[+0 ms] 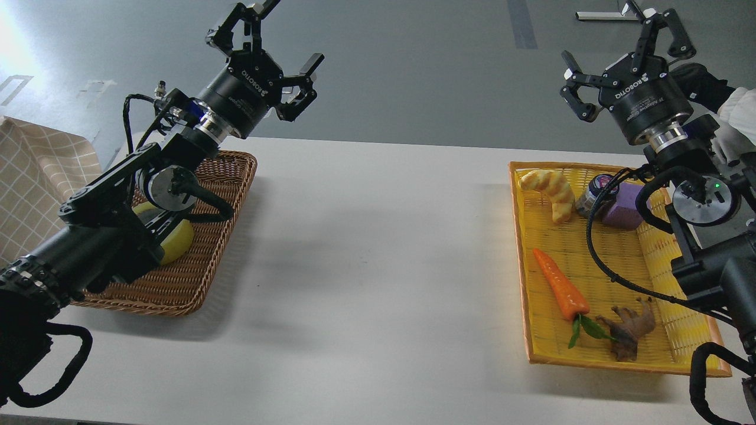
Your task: Place and transfer tape with both arms
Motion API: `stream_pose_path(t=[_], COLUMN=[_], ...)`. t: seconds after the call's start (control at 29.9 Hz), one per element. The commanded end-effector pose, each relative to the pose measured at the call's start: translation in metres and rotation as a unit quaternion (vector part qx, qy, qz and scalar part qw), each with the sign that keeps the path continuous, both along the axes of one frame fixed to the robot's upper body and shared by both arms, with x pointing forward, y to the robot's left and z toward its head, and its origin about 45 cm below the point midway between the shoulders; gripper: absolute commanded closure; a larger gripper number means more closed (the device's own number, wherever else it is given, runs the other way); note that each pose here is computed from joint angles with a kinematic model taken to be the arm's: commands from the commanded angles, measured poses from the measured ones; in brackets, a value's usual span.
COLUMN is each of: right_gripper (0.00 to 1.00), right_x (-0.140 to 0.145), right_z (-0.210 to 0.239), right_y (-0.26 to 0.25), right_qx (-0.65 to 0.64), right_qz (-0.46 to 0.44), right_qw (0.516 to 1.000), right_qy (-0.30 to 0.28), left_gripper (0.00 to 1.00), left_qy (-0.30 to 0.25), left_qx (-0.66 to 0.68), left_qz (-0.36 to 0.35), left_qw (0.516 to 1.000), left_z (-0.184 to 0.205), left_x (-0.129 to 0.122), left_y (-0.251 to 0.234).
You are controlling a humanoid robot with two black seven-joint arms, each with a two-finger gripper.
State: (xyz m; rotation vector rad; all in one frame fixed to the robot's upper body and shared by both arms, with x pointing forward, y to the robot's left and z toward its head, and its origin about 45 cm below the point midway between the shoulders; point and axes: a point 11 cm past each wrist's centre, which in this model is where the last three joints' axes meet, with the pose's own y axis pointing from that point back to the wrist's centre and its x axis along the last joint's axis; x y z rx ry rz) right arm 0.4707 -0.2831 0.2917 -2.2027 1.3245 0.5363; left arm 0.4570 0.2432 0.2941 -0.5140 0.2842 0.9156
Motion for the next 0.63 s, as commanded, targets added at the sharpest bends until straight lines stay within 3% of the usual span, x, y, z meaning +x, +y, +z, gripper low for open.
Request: stream_pose_path(t=[0.0,0.6], right_gripper=[0.0,0.0], right_x=[-0.001,-0.002], right_z=[-0.004,-0.014], right_y=[0.013,0.04], right_qx=[-0.003,0.016], right_qz=[0.018,0.038], right_qw=[1.0,0.999], right_qy=[0.009,0.018], left_gripper=[0.02,0.02], left_qy=[0.005,0.015], left_qx=[0.0,0.01], left_qz=[0.003,0.021], left_qw=[1.0,1.0], left_z=[-0.004,-0.011], left_x=[0.001,-0.002], left_y=[0.0,0.022])
